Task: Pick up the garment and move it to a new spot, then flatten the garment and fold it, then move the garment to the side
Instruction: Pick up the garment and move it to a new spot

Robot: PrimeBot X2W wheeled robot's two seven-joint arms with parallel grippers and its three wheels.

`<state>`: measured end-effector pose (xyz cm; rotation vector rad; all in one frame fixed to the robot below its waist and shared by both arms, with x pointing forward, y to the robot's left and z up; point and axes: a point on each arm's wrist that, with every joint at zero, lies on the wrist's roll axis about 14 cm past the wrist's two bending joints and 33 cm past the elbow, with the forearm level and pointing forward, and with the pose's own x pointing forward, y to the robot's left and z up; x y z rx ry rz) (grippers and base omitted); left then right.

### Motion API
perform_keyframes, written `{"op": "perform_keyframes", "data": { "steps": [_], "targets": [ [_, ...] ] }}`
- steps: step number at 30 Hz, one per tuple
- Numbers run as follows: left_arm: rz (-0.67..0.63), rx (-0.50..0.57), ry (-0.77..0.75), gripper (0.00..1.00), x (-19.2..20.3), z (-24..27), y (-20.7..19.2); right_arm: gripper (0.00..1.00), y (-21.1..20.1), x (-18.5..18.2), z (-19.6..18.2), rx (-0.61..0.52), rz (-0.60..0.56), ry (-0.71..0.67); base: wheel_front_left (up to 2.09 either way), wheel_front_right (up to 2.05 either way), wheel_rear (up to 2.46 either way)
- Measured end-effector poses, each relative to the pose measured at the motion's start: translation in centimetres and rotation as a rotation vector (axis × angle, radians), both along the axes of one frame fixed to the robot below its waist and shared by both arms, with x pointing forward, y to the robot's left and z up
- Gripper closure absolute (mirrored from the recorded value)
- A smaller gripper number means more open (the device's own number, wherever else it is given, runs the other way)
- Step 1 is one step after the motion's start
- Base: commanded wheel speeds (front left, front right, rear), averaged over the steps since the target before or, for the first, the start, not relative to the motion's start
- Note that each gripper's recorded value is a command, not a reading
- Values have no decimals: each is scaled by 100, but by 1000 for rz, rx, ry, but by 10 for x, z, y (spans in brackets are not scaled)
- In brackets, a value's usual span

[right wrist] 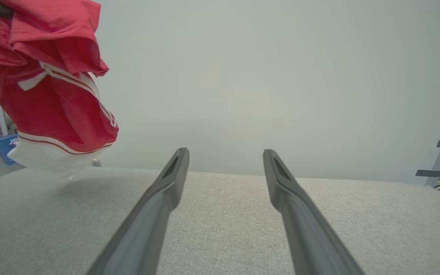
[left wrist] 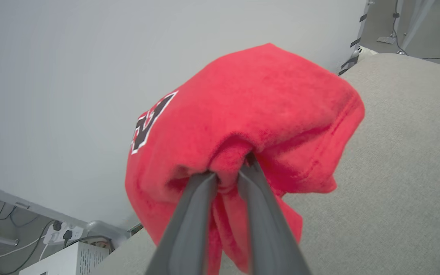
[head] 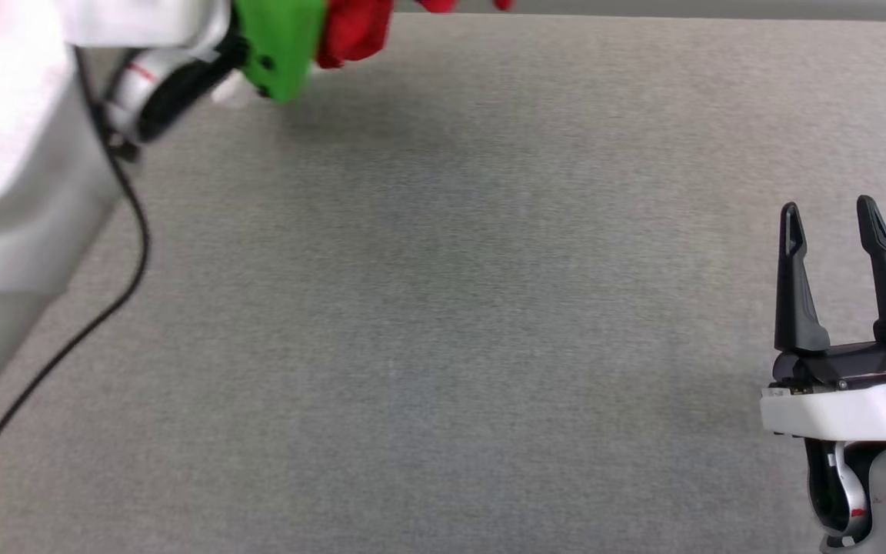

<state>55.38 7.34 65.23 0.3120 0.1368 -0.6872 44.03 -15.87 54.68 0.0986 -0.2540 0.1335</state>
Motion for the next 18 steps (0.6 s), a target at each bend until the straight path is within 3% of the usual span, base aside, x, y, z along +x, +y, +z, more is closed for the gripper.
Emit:
{"op": "perform_keyframes", "data": {
  "steps": [4,9,18],
  "targets": [
    [-171,-4,41,100,-17,-30,-66,0,-20,-9,0,-11,-59,7,0,0,0],
    [-333,1,177,100,-58,-97,-120,0,-42,-19,1,-8,-120,13,0,0,0],
    [-451,-3,491,100,-157,-211,-150,0,-50,-20,0,-14,-144,15,0,0,0]
  ]
}}
